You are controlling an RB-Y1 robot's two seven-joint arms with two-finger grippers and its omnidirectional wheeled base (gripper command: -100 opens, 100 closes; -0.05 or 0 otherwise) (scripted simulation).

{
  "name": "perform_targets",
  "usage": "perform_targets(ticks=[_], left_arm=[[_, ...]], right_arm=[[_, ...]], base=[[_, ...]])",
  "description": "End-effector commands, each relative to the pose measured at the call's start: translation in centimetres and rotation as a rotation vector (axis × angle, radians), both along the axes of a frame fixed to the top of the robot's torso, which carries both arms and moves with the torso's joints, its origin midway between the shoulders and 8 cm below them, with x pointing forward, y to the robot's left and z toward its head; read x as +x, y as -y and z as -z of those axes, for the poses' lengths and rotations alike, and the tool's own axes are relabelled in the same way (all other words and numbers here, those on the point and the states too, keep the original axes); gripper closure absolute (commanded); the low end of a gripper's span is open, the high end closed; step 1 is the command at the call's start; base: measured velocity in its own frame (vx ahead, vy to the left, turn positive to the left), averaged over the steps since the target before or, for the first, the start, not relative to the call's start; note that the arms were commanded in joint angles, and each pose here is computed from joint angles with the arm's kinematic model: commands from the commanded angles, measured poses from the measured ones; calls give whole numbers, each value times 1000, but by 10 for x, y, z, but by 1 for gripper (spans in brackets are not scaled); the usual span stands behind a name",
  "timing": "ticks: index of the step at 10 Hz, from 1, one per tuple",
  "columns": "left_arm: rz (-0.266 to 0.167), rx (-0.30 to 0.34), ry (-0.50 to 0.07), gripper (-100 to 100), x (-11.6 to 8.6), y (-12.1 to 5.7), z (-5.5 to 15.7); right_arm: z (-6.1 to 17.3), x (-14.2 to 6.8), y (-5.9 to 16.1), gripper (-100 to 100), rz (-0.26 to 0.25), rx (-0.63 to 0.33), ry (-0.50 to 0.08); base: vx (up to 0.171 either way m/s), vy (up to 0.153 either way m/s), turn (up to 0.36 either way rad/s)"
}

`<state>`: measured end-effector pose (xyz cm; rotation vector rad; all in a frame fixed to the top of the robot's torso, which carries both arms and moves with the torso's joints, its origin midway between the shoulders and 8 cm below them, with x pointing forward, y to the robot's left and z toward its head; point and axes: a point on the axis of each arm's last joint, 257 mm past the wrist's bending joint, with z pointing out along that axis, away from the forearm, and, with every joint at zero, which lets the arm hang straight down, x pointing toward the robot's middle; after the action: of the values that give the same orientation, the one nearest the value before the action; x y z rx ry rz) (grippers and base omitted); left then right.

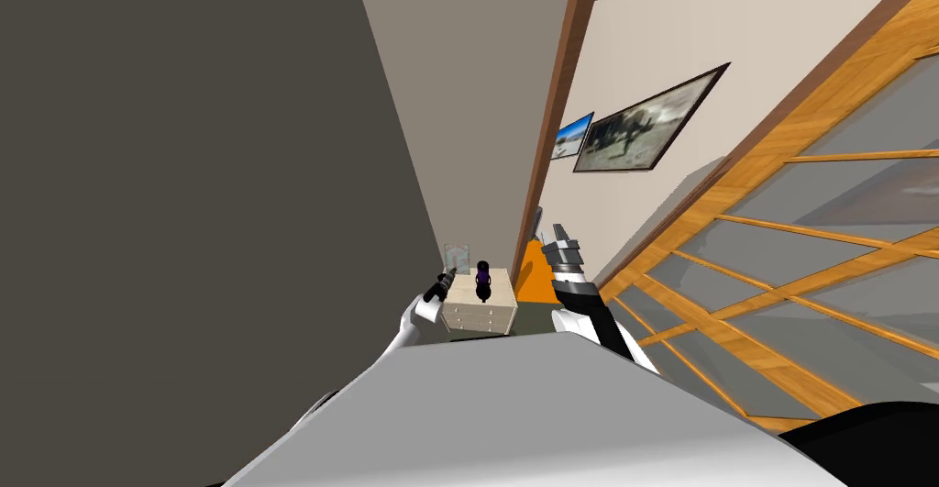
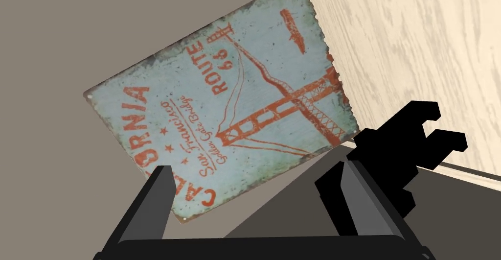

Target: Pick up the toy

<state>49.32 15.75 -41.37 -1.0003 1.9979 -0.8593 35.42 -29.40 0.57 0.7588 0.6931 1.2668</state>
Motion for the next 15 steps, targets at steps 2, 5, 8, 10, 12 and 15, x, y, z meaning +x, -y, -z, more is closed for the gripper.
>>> perform_targets(ticks=[2, 5, 8, 10, 12, 15], left_arm=[[15, 83, -87, -100, -5, -13, 30], [23, 153, -159, -100, -10, -27, 51], [30, 239, -242, -100, -16, -49, 74], [31, 283, -283, -100, -20, -62, 83], [31, 313, -310, -100, -22, -71, 89], [22, 303, -305, -100, -24, -72, 95]], right_arm=[[0, 0, 0, 0, 0, 0, 0], [0, 0, 0, 0, 0, 0, 0], [0, 0, 0, 0, 0, 0, 0], [0, 0, 0, 0, 0, 0, 0], [0, 0, 0, 0, 0, 0, 0], [0, 0, 0, 0, 0, 0, 0]], base=[[22, 19, -106], [15, 17, -73], [21, 27, -89], [16, 24, -56], [10, 18, -47], [14, 0, -23]])
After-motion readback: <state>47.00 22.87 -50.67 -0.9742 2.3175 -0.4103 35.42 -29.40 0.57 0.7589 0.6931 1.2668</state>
